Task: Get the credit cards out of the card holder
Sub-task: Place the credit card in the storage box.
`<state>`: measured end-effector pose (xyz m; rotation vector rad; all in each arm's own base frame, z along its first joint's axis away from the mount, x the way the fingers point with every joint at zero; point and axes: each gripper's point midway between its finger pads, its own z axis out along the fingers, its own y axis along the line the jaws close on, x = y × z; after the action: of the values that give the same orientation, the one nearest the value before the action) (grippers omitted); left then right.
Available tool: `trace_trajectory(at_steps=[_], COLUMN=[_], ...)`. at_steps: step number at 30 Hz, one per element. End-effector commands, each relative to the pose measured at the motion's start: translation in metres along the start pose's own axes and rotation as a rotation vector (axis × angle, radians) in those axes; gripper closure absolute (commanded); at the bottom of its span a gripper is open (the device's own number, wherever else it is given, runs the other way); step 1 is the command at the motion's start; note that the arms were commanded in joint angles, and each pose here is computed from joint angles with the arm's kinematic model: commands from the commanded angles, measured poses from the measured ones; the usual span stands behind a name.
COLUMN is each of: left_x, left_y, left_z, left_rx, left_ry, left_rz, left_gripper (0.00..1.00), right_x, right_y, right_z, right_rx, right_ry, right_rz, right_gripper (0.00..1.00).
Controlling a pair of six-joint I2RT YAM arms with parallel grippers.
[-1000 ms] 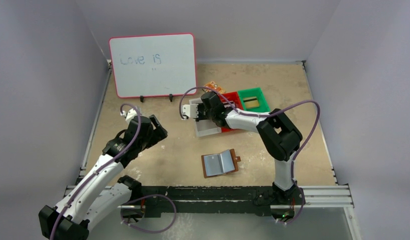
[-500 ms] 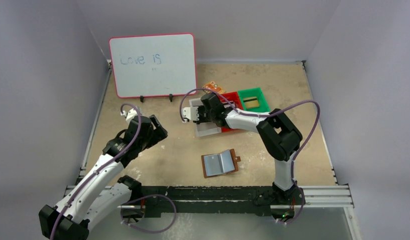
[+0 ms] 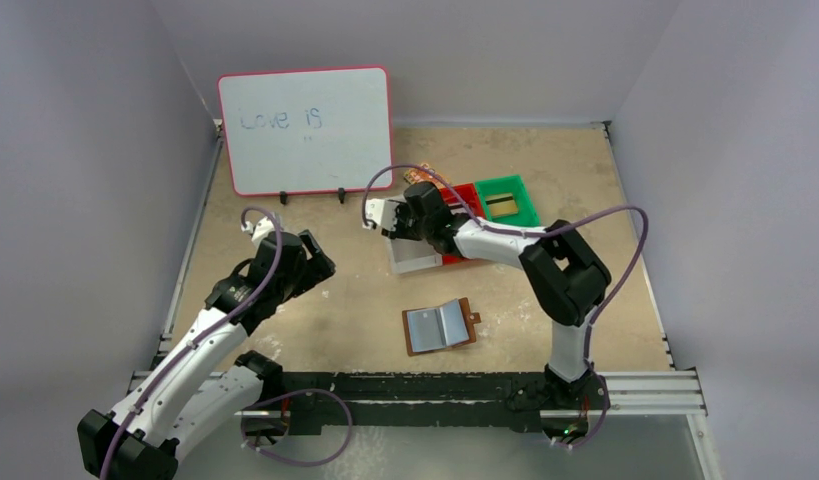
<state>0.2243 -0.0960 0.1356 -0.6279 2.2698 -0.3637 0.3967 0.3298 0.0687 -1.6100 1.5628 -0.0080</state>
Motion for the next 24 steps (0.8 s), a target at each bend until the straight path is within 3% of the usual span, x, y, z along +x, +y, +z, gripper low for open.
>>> trace_trajectory(at_steps=[1,6,9,11,18,24], left_x=[-0.018,-0.017,-0.015,-0.012,-0.005,0.000], left_y=[-0.014,-0.015,-0.019,-0.020,-0.021,-0.023], left_z=[-0.009,-0.007,-0.004,-0.002,0.005,0.010], left_rx=[0.048,0.049,0.062,0.073,0.080,0.093], left_ry=[-0.052,-0.049,-0.039,-0.030,-0.010,0.003], left_rz=[-0.021,-0.024,-0.033,-0.041,-0.054,-0.069], left_gripper=[0.18,0.18,0.18,0.18,0.18,0.18], right_x=[-0.064,-0.076,-0.073,-0.063,-0.053,-0.037], right_y=[-0.060,-0.078,-0.071,-0.056,0.022,0.094], right_z=[-0.057,-0.117,-0.144,-0.155,-0.178,-0.181], right_rx=[0.237,0.372,0.355,0.323,0.084,0.089], right_ry=[-0.235,-0.356,-0.345,-0.267,-0.253,-0.019], right_rz=[0.233,0.549,0.876,1.049,1.350,1.414], right_gripper=[0.58,0.48,0.38,0.35,0.40,0.41])
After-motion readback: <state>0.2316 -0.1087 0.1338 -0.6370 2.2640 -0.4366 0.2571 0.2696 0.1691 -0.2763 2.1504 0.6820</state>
